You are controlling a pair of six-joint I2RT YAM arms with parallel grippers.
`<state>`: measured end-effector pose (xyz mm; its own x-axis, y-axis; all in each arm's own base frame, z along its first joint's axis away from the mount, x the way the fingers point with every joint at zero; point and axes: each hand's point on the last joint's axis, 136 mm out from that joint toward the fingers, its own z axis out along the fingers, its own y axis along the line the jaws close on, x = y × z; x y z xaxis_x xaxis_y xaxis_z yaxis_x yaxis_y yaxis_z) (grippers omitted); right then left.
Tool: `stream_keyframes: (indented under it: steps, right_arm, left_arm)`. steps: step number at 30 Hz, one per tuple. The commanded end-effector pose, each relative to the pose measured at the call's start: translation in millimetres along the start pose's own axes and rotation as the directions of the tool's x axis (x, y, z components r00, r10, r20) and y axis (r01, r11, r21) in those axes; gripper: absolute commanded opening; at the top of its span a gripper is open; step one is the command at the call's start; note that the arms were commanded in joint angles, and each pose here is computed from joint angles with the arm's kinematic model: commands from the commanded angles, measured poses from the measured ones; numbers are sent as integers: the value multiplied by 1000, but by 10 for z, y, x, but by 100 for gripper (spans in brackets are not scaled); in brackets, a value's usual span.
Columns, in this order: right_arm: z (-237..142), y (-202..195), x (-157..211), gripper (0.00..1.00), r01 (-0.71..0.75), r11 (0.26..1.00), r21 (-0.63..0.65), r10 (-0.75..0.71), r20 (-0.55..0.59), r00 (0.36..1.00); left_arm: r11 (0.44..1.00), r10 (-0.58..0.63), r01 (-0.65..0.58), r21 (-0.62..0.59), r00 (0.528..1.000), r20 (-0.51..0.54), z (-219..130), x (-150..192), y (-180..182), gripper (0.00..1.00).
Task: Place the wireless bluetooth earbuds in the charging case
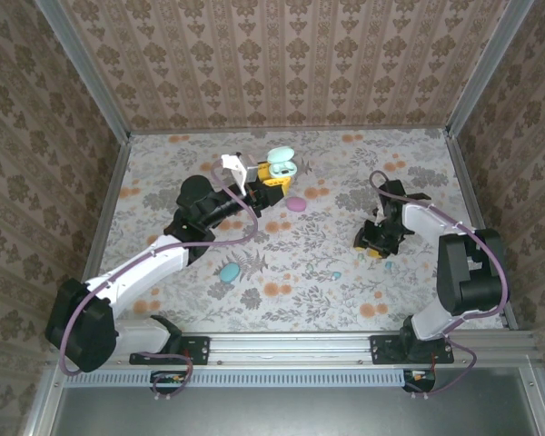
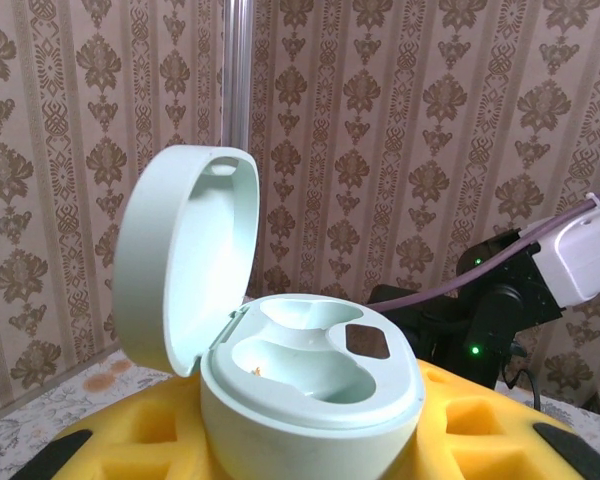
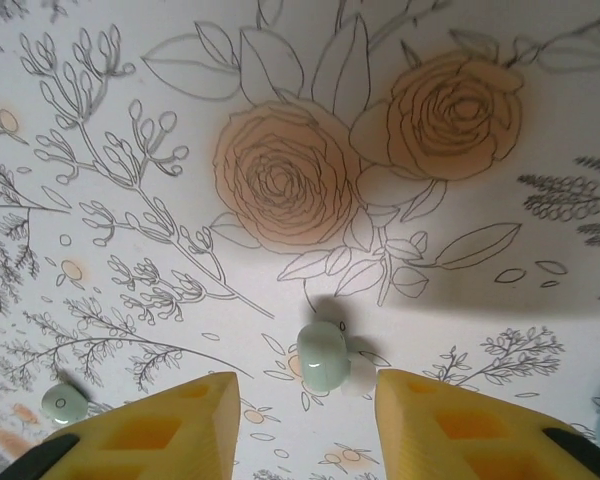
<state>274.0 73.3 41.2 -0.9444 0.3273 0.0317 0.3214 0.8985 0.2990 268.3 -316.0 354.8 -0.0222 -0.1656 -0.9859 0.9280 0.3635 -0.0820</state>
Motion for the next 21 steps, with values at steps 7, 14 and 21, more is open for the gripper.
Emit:
stream_keyframes:
  steps: [7,14,21]
  right_arm:
    - [31,-36,5,38,64,989,133,-58,-48,997]
    - [70,-72,14,37,72,983,170,-61,-67,996]
    - [143,-19,52,35,86,983,165,-69,-103,992]
  left_arm:
    - [999,27,-27,16,999,40,25,-180,-20,34]
    - [1000,25,-25,13,999,37,19,-168,-16,34]
    - [1000,25,-25,11,999,35,19,-159,-8,34]
